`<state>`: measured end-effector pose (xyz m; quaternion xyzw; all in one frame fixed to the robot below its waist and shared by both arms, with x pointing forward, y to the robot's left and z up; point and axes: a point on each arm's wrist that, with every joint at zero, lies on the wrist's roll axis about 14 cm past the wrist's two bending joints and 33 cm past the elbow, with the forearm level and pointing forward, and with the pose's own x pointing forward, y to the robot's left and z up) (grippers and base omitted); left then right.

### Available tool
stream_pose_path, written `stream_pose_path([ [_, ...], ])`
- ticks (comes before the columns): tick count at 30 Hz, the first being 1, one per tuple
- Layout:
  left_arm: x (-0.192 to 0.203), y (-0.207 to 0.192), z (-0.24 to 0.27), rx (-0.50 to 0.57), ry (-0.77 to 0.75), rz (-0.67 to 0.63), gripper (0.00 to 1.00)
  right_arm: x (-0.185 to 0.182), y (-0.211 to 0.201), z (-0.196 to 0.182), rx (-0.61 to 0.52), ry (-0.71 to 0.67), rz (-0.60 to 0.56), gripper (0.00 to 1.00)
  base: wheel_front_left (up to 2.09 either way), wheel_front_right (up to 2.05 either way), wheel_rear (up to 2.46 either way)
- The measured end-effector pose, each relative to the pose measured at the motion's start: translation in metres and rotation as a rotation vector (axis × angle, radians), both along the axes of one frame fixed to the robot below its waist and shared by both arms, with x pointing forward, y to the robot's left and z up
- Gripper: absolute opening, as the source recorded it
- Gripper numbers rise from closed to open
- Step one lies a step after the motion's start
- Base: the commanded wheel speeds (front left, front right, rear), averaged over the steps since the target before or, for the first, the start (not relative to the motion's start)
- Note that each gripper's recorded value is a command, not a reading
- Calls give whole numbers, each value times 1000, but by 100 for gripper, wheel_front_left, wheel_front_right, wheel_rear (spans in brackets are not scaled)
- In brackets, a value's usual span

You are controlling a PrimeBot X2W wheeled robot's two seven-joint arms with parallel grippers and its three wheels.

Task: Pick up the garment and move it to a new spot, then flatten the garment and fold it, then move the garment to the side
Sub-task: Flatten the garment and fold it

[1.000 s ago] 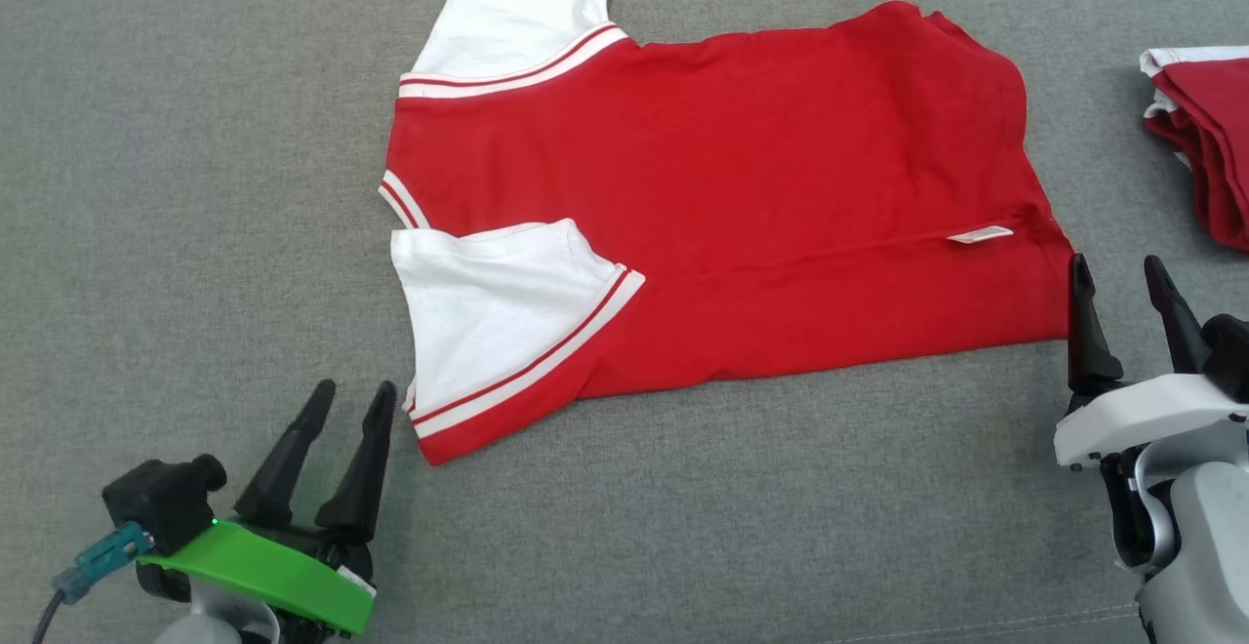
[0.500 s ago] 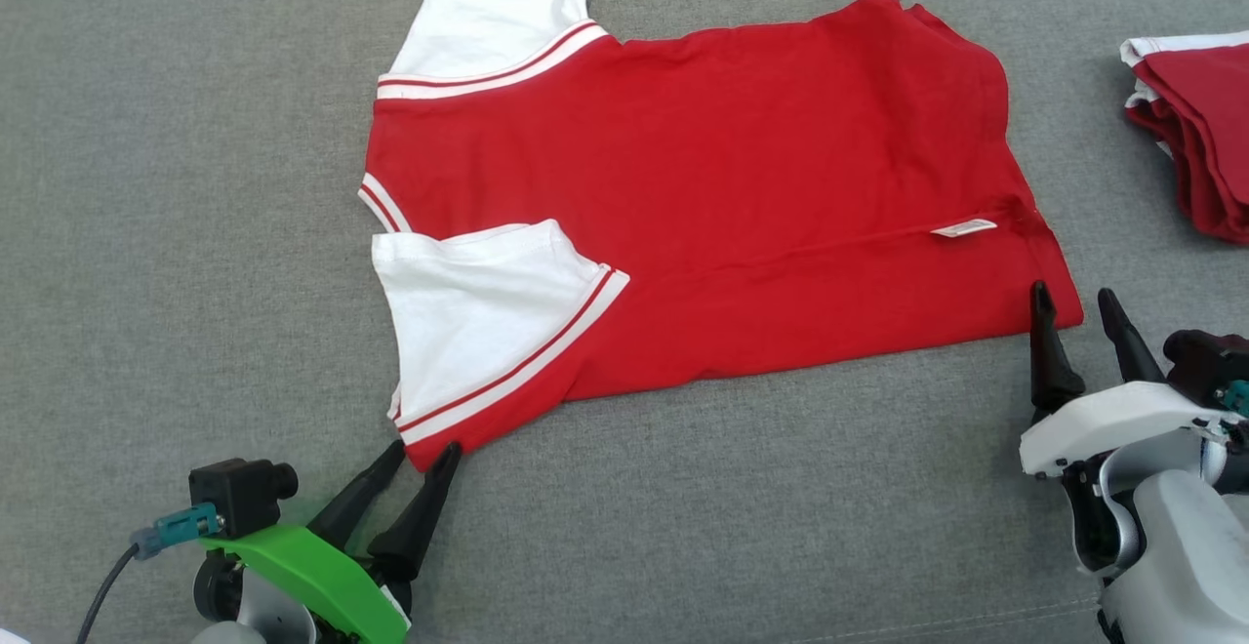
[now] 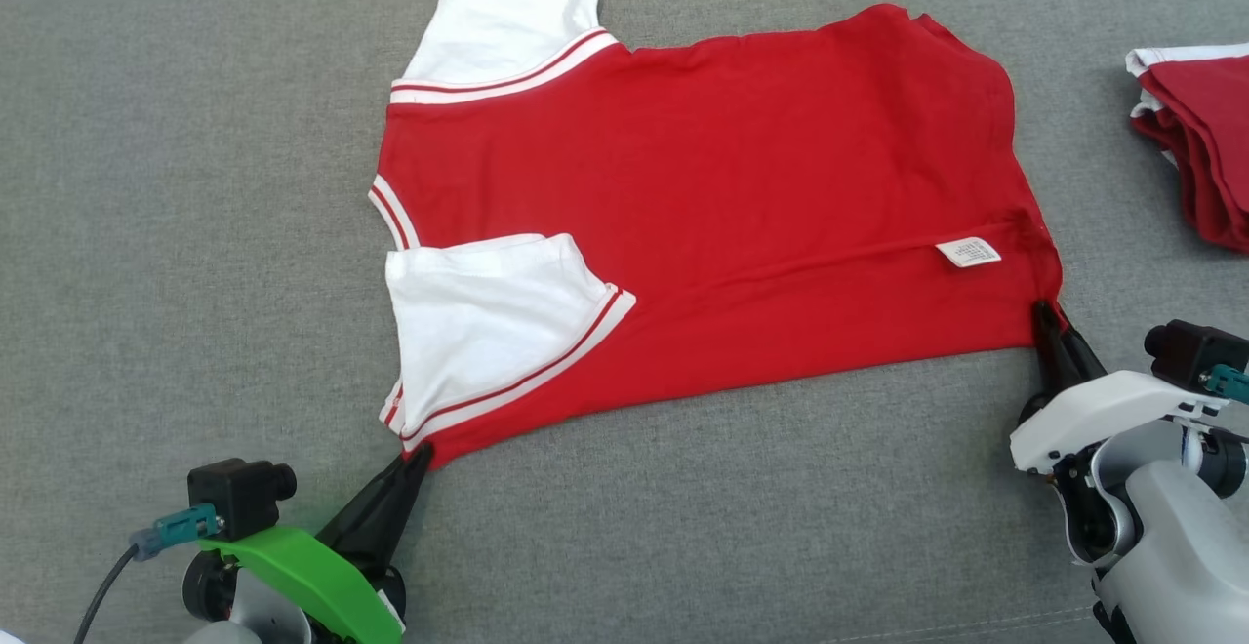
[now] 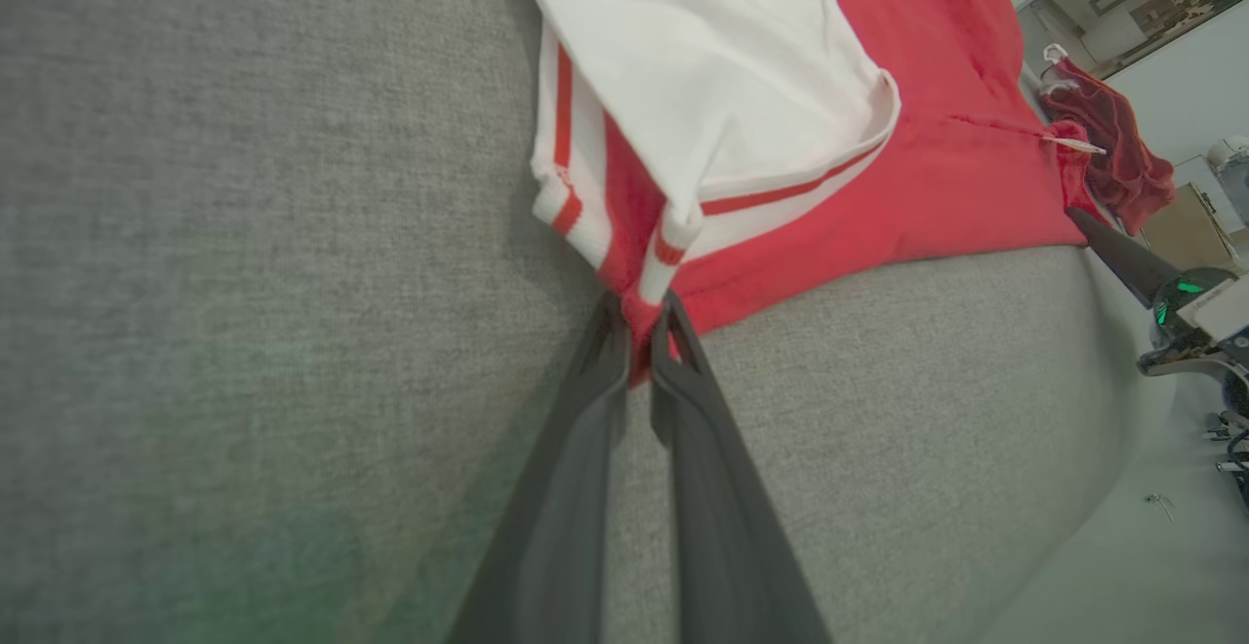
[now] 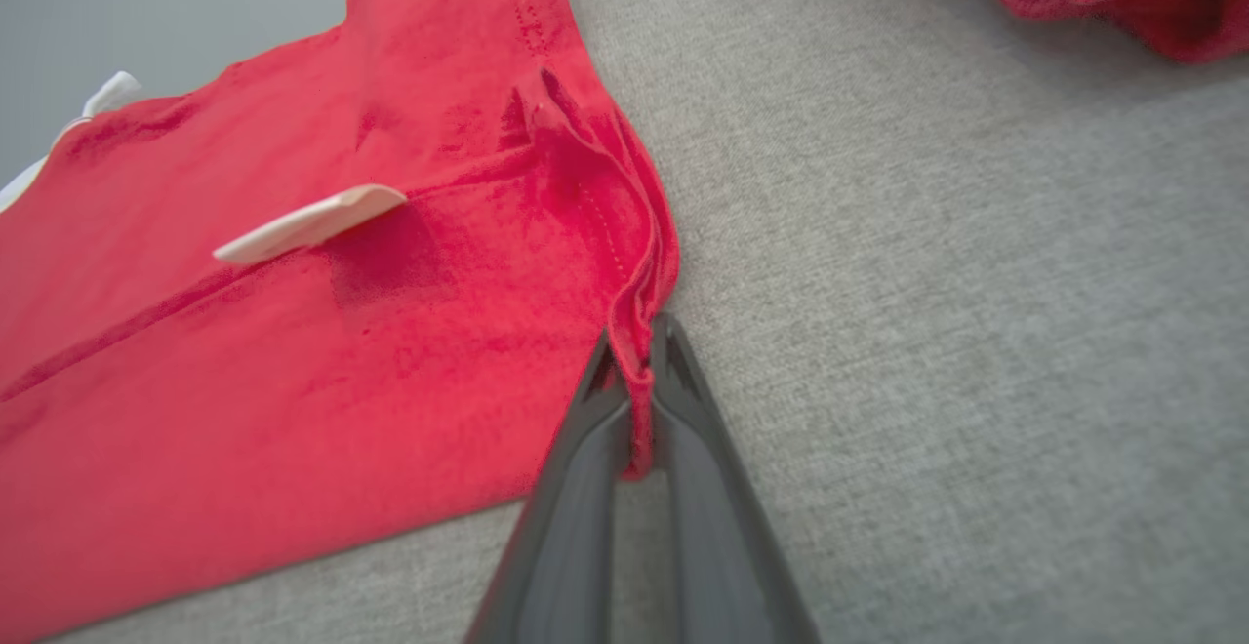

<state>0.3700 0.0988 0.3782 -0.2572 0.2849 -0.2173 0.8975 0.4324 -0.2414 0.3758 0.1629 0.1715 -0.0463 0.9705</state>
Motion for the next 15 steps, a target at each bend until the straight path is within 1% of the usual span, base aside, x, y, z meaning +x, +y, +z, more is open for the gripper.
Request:
stream_pose_path([
  [6,-7,4,7,10,-12,-22,0,-17,-9,5,-1,-6,11,0,0,0,0],
  [15,-40,6,0,12,94,-48,0,-61,-22,-3,9,50,15,0,0,0,0],
])
